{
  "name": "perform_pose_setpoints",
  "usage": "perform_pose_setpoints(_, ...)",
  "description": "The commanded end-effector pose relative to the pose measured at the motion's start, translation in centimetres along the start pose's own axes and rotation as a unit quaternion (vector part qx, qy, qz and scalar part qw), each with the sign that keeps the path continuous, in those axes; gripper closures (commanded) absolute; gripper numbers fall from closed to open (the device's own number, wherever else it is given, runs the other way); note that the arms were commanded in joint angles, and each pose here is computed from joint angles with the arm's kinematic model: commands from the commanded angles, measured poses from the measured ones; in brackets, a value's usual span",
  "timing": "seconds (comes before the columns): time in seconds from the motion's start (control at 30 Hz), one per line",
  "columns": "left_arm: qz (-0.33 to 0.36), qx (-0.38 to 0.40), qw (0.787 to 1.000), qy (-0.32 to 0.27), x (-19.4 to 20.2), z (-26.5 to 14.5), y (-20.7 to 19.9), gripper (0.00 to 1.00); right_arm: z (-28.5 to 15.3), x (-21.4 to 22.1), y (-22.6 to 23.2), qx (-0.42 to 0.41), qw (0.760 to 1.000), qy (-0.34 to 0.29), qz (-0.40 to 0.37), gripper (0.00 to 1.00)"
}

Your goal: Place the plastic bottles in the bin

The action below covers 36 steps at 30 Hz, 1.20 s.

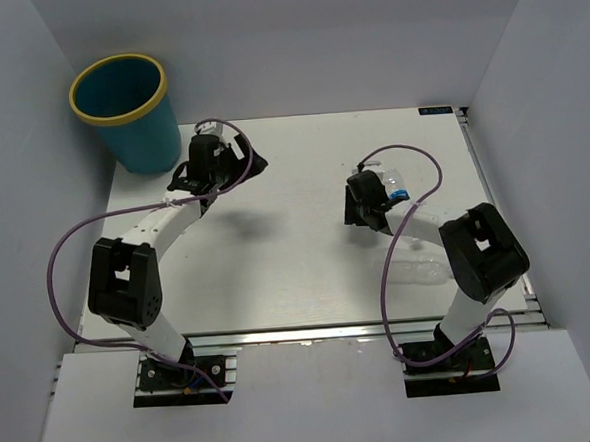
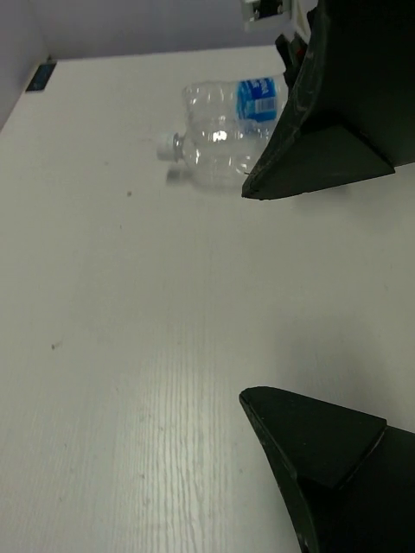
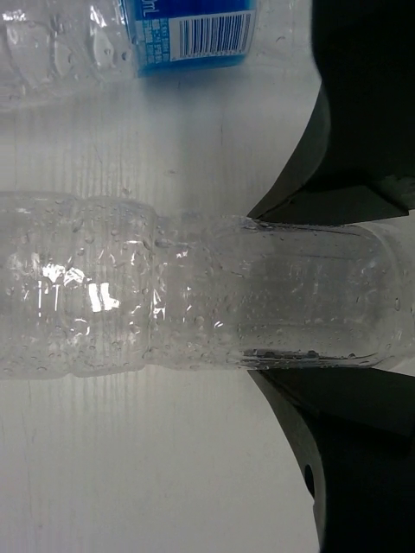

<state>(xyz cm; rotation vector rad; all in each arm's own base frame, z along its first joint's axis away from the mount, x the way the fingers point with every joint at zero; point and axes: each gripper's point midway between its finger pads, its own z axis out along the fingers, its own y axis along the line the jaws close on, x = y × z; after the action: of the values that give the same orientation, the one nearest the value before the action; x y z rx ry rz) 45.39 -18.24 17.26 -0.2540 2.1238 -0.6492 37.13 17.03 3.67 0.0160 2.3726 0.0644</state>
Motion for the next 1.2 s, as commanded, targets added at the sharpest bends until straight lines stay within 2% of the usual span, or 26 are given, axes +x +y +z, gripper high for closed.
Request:
perform_pose_setpoints(0.0,0.002,0.101,0.994,-0.028,-1.6,-1.8,-5.3,0.02,-2.4,-3.1,2.7,-0.072,0.996,-0.049,-0.032,0.79)
perform_pose_setpoints(0.13,-0.003,0.146,0.989,-0.002,0.4,-1.4,-7.5,0.02,-5.8,-2.5,6.6,-0.204,0.973,-0.063,-0.089,0.8)
perform_pose_setpoints(0.17,-0.004,0.149,0.989,0.0,0.6,-1.2,-7.8,0.02,-7.2,-2.4,8.6,-0.269,0.956,-0.069,-0.095,0.8)
perform_pose_setpoints(0.27,-0.006,0.164,0.986,0.019,2.1,-0.8,-8.9,0.02,-11.0,-2.0,10.9,-0.366,0.922,-0.075,-0.099,0.81)
perform_pose_setpoints(0.47,0.006,0.169,0.985,0.035,3.9,-0.3,-10.1,0.02,-14.5,-1.7,13.4,-0.449,0.884,-0.077,-0.102,0.82)
perform_pose_setpoints(0.67,0.004,0.18,0.983,0.037,4.4,-0.7,-11.1,0.02,-15.6,-2.4,14.6,-0.471,0.871,-0.091,-0.106,0.81)
perform_pose_setpoints(0.7,0.005,0.184,0.982,0.039,4.6,-0.8,-11.3,0.07,-15.6,-2.5,14.7,-0.472,0.871,-0.092,-0.105,0.81)
perform_pose_setpoints(0.73,0.005,0.182,0.983,0.037,4.5,-0.8,-11.2,0.25,-15.6,-2.7,14.7,-0.471,0.871,-0.094,-0.103,0.81)
perform_pose_setpoints(0.83,0.004,0.169,0.985,0.025,3.9,-1.0,-10.9,0.54,-15.5,-2.9,14.6,-0.464,0.875,-0.097,-0.102,0.8)
perform_pose_setpoints(0.87,0.005,0.164,0.986,0.02,3.6,-1.3,-10.8,0.67,-15.3,-2.9,14.5,-0.458,0.878,-0.096,-0.101,0.79)
perform_pose_setpoints(0.93,0.005,0.153,0.988,0.01,3.1,-1.3,-10.5,0.76,-15.0,-2.9,14.3,-0.452,0.882,-0.094,-0.099,0.77)
perform_pose_setpoints(0.97,0.005,0.149,0.989,0.007,2.9,-1.5,-10.5,0.86,-14.9,-2.8,14.2,-0.448,0.884,-0.093,-0.099,0.66)
perform_pose_setpoints(1.0,0.006,0.148,0.989,0.003,2.7,-1.6,-10.6,0.92,-14.9,-2.9,14.2,-0.446,0.885,-0.093,-0.098,0.58)
perform_pose_setpoints(1.03,0.005,0.144,0.99,-0.002,2.3,-1.6,-10.6,0.99,-14.9,-3.1,14.2,-0.446,0.885,-0.095,-0.098,0.58)
perform_pose_setpoints(1.13,0.011,0.138,0.99,-0.005,2.0,-1.7,-10.5,1.0,-15.0,-3.8,14.3,-0.442,0.886,-0.101,-0.096,0.57)
perform_pose_setpoints(1.17,0.009,0.134,0.991,-0.009,1.7,-1.6,-10.5,1.0,-14.9,-3.9,14.2,-0.436,0.889,-0.1,-0.093,0.42)
